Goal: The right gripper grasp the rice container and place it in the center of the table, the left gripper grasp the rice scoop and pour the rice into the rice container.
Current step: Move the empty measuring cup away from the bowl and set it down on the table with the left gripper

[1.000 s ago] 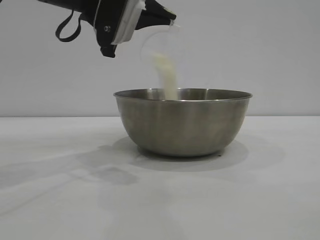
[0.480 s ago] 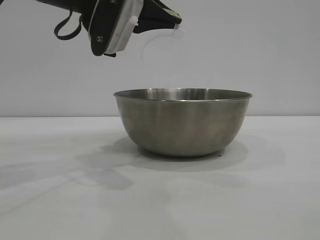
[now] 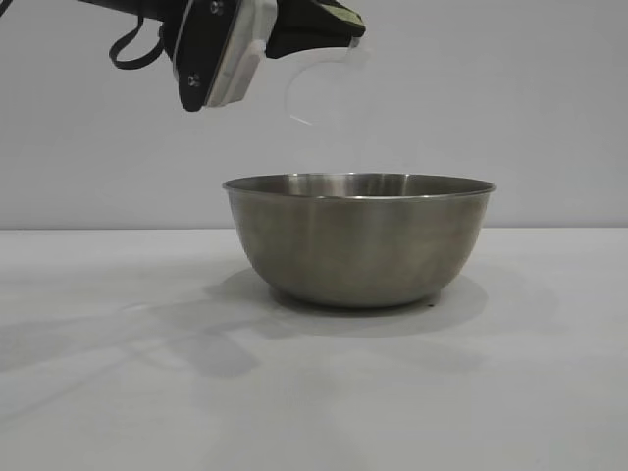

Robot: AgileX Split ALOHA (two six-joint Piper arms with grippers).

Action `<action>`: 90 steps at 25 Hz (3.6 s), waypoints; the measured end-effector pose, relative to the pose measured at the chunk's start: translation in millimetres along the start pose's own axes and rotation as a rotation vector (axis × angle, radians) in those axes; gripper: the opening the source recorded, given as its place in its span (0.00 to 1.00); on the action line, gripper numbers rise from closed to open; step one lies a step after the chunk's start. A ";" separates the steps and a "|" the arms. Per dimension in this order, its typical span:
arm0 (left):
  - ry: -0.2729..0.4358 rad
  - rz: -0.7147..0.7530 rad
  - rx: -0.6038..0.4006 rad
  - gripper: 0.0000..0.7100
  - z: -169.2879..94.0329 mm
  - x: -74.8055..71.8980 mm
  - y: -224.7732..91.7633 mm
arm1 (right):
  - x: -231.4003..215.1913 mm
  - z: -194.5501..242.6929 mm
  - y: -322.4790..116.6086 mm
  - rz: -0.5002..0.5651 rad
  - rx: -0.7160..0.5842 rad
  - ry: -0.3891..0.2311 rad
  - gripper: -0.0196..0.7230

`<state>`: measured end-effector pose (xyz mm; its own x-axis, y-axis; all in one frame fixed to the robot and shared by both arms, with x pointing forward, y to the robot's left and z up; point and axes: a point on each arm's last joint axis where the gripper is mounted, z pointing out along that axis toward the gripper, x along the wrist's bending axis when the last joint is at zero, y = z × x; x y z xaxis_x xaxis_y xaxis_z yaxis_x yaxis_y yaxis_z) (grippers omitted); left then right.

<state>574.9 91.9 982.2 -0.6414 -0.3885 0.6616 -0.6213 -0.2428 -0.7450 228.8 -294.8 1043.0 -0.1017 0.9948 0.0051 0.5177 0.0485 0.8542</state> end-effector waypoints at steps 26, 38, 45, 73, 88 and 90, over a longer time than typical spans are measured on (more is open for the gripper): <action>0.151 -0.885 0.261 0.00 -4.2 1.8 -25.9 | 0.0 0.0 0.0 0.000 0.000 0.000 0.72; 0.358 -1.434 0.685 0.00 -22.5 -16.2 -56.2 | 0.0 0.0 0.0 0.000 0.000 0.000 0.72; 0.414 -1.641 0.952 0.00 -36.4 -33.8 -62.9 | 0.0 0.0 0.0 0.000 0.000 0.000 0.72; 0.222 -2.197 1.322 0.00 -69.8 -117.0 -1.1 | 0.0 0.0 0.0 0.000 0.000 0.000 0.72; 0.304 -2.163 1.341 0.00 -91.2 -124.4 36.2 | 0.0 0.0 0.0 0.000 0.000 0.000 0.72; 0.321 -2.154 1.342 0.00 -95.4 -122.9 39.8 | 0.0 0.0 0.0 0.000 0.000 0.000 0.72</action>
<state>586.1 214.8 879.4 0.0291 0.9932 0.1127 0.1688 -0.1160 0.9788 228.8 -294.8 1043.0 -0.1017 0.9948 0.0051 0.5177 0.0485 0.8542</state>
